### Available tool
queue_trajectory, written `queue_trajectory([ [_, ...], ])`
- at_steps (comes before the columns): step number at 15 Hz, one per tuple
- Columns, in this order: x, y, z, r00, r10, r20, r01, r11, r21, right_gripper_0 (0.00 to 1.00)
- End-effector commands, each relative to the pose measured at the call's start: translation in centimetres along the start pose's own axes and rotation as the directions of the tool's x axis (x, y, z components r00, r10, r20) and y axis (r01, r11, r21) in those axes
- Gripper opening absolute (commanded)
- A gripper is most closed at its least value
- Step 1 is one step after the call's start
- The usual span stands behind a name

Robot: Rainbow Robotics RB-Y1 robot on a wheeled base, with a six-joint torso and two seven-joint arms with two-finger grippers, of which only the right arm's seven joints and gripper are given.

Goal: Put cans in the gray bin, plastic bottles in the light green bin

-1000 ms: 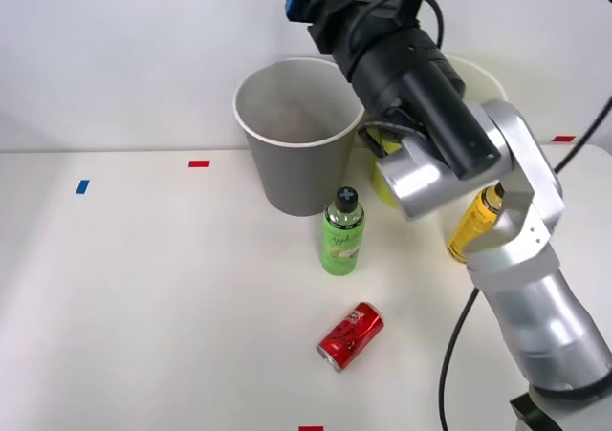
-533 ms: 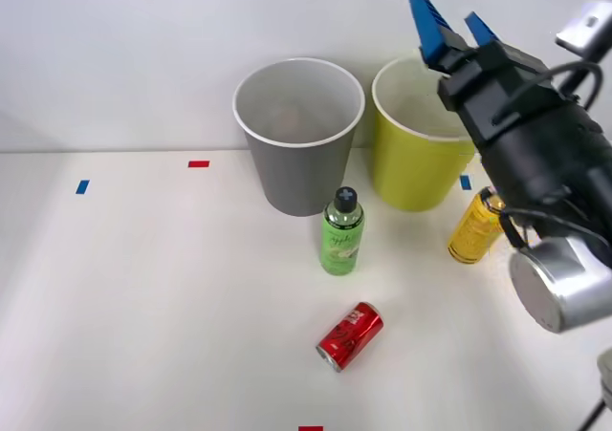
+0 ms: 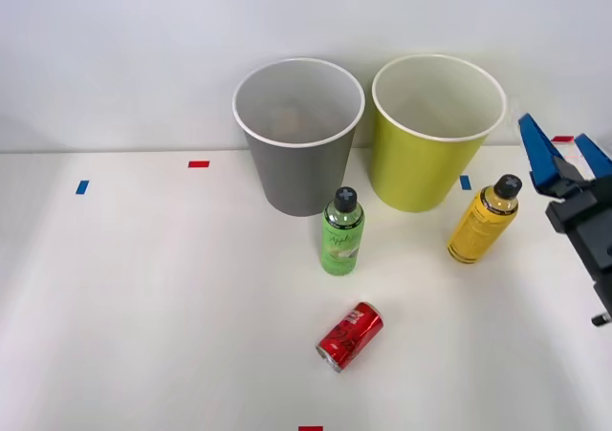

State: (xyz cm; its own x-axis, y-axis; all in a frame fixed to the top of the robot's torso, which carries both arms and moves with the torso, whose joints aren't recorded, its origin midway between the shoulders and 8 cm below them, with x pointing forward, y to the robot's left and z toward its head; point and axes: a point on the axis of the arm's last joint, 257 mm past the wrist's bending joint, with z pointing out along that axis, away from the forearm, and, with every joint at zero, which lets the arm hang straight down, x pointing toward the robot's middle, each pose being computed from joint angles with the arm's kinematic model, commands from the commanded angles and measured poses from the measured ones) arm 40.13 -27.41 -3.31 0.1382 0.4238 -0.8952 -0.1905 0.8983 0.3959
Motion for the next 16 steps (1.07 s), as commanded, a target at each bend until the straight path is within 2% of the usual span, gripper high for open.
queue_trajectory([
  [1,0.8,-3.5,-2.5,0.996,-0.075,-0.039,0.078,0.993,0.086,0.9],
  [2,0.9,-4.5,-3.1,0.991,-0.12,-0.05,0.125,0.986,0.112,0.9],
  [7,1.3,-6.4,-4.6,0.983,-0.17,-0.065,0.179,0.967,0.18,0.9],
  [10,1.8,-7.8,-5.8,0.982,-0.176,-0.073,0.189,0.95,0.247,0.9],
  [13,4.7,-10.2,-7.0,0.967,-0.228,-0.115,0.252,0.924,0.286,0.9],
  [16,7.6,-11.0,-8.6,0.962,-0.253,-0.105,0.273,0.92,0.281,0.9],
])
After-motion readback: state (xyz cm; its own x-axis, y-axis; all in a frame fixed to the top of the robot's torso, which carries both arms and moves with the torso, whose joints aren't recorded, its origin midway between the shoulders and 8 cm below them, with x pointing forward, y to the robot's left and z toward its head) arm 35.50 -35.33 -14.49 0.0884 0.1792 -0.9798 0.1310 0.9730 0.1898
